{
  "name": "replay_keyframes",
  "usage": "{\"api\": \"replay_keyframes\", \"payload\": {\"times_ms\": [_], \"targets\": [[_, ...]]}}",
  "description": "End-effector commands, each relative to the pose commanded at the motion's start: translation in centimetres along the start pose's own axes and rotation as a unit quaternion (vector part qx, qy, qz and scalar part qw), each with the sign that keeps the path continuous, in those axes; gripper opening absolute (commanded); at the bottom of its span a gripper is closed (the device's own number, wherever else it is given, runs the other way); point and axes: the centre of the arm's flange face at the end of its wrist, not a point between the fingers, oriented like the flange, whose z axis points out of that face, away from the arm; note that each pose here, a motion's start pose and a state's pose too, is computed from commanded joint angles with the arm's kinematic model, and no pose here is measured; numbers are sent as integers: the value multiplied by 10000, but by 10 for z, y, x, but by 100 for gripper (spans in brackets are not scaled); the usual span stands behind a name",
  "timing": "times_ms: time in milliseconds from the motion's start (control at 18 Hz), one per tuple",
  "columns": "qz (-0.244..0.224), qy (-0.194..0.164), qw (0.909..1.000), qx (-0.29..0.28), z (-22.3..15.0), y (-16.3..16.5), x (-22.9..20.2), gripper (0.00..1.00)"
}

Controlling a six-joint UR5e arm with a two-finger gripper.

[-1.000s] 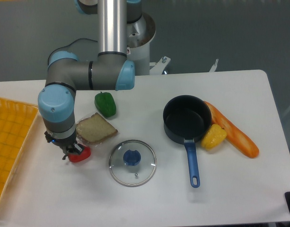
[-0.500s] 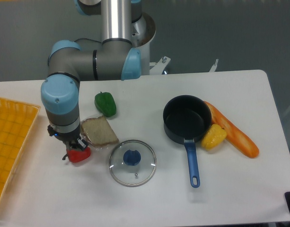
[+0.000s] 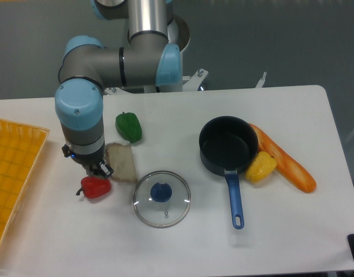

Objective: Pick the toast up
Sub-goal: 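Lift the bagged toast slice up off the table with the gripper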

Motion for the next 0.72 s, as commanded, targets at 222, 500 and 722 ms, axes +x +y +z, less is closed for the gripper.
{"api": "replay_keyframes", "payload": {"times_ms": [222, 500, 722], "targets": [[10, -46, 10000, 44, -12, 4, 4, 0], [-10, -83, 9999, 100, -37, 11, 12, 0], [-81, -73, 9999, 104, -53, 21, 15, 0]]}}
